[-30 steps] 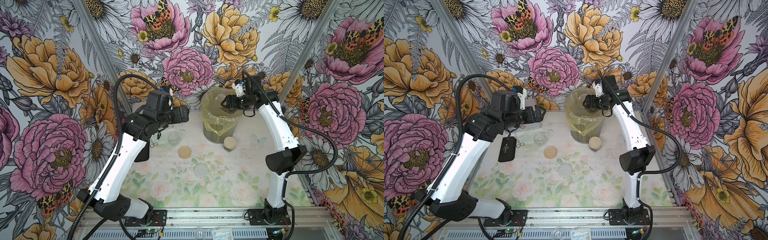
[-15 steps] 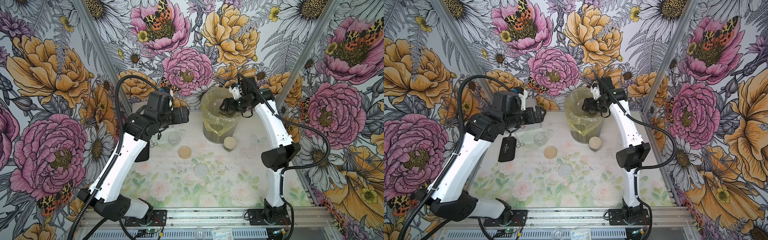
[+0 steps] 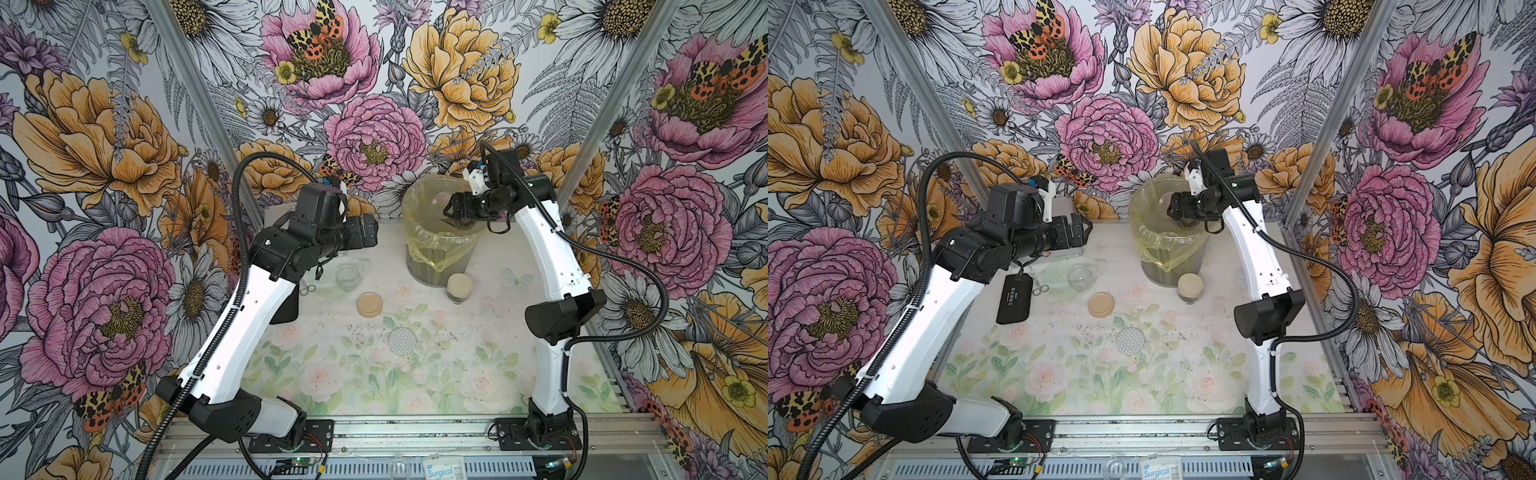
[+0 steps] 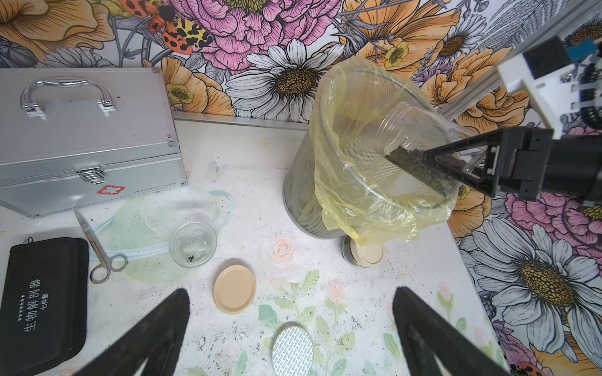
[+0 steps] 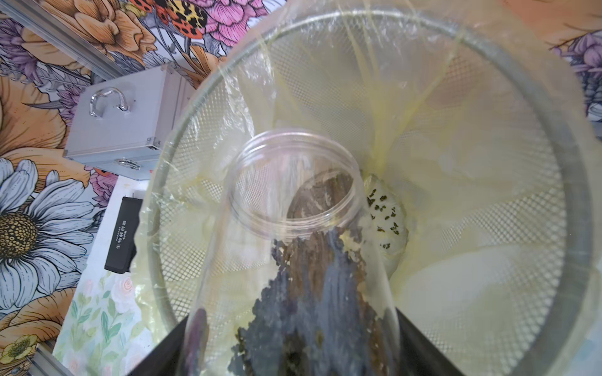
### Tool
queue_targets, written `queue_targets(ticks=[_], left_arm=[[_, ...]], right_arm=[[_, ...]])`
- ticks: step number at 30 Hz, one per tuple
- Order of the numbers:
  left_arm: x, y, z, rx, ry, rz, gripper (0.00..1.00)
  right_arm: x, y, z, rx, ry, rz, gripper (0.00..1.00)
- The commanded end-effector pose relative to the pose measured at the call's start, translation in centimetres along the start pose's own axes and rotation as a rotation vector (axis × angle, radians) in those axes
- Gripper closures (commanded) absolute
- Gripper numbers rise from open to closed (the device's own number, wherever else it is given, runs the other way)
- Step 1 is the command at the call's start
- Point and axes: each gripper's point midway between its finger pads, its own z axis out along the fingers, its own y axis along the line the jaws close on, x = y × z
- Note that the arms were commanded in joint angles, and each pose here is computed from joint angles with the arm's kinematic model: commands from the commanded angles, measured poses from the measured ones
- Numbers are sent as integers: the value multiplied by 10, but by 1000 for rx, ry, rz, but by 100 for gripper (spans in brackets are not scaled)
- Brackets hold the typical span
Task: Empty moldy tea leaves from jars
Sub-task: Pour the moldy tea leaves from the jar into the trash bin.
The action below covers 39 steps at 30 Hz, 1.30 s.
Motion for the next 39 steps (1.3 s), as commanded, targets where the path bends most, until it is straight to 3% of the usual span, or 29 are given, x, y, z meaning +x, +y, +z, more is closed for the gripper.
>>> queue_targets(ticks=[1,16,19,26,39], left_arm=[[-4,-1,-8,25,-27,-26,1],[-3,-1,-7,27,-23,-29,1],[-3,-1,-7,28,-24,-29,1],[-2,-3,-3,33,-17,-29,1],[-3,-6,0,40,-12,-35,1]], right_arm=[[16,1,2,22,57,-28,70],[-26,24,-52,-46,-147,-34,70],[-20,18,-54,-1,-136,-46,70],[19,-7,-28,103,55,-88,70],[7,7,-45,62,-11,-86,71]])
